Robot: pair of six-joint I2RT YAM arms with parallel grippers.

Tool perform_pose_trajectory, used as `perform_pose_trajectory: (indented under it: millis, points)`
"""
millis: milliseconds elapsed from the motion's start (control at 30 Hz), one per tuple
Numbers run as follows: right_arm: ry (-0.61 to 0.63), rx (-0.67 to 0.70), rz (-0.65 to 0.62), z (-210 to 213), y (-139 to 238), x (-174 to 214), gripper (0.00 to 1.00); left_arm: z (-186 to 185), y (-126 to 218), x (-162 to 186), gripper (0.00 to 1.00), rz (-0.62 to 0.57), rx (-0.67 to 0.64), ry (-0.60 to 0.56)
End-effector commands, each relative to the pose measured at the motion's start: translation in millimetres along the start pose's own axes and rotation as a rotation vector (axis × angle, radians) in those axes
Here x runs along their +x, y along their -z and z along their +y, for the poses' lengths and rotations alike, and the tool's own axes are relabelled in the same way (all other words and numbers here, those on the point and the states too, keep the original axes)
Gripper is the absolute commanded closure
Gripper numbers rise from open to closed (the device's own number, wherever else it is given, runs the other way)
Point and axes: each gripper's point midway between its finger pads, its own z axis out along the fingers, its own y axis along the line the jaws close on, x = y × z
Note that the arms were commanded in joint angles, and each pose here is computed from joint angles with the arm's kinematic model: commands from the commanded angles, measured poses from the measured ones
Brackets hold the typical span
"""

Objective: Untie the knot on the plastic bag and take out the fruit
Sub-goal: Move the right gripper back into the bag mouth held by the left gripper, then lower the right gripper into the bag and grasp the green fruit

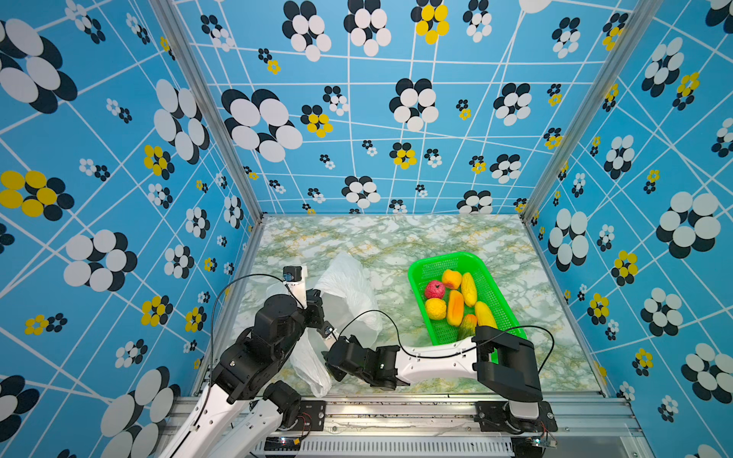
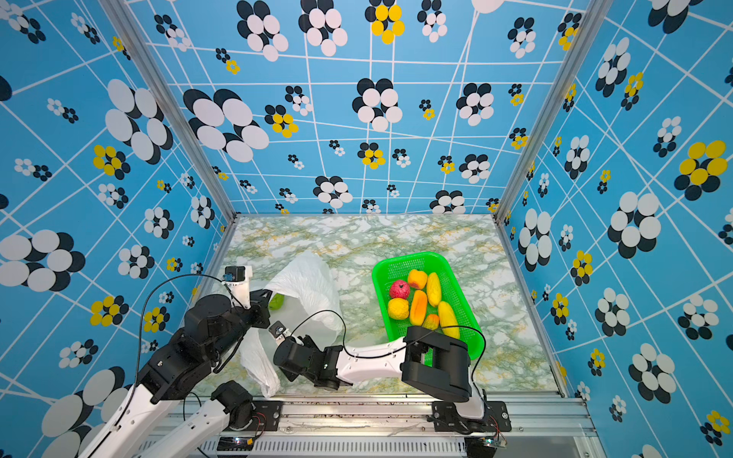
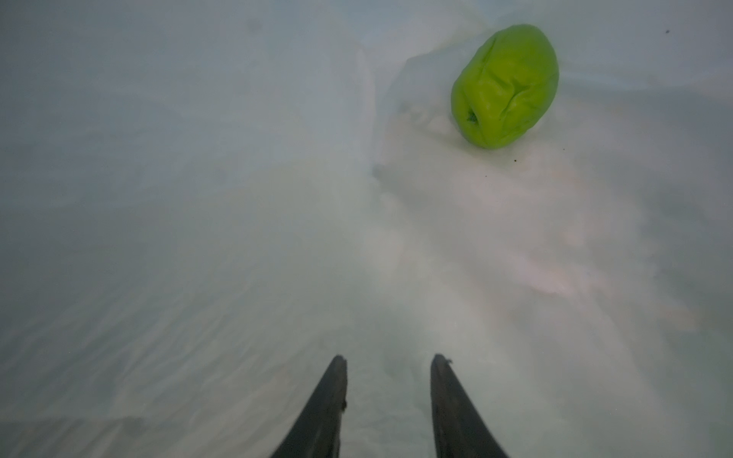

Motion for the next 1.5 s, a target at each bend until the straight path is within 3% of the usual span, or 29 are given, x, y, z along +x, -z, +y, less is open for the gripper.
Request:
perform_pose_trajectory:
  millis: [0, 200, 367, 600, 833, 1100, 1200, 1467]
  points:
    - [-0.016, 0.026, 0.001, -2, -6, 3, 0.64, 1, 0, -1, 1.0, -0.004, 0.0, 0.005]
    - [-0.035, 0.057, -0.054, -10, -9, 0, 0.64, -8, 2, -5, 1.0, -0.012, 0.05, 0.021]
    - [-0.051, 0.084, -0.104, -12, -26, -19, 0.54, -10, 3, -8, 1.0, -0.023, 0.061, 0.023]
    - [-0.039, 0.193, -0.122, -26, -71, -29, 0.46, -25, -3, -13, 1.0, 0.003, 0.121, 0.034]
    - [-0.062, 0.26, -0.24, -45, -97, -43, 0.16, -32, -4, -19, 1.0, 0.014, 0.137, 0.038]
    - [-0.106, 0.334, -0.271, -69, -126, -67, 0.05, -31, -4, -18, 1.0, 0.023, 0.134, 0.034]
    - [-0.123, 0.427, -0.277, -88, -130, -70, 0.05, -30, -4, -17, 1.0, 0.025, 0.132, 0.033]
    - [-0.128, 0.486, -0.259, -104, -160, -80, 0.03, -33, -3, -17, 1.0, 0.026, 0.146, 0.031]
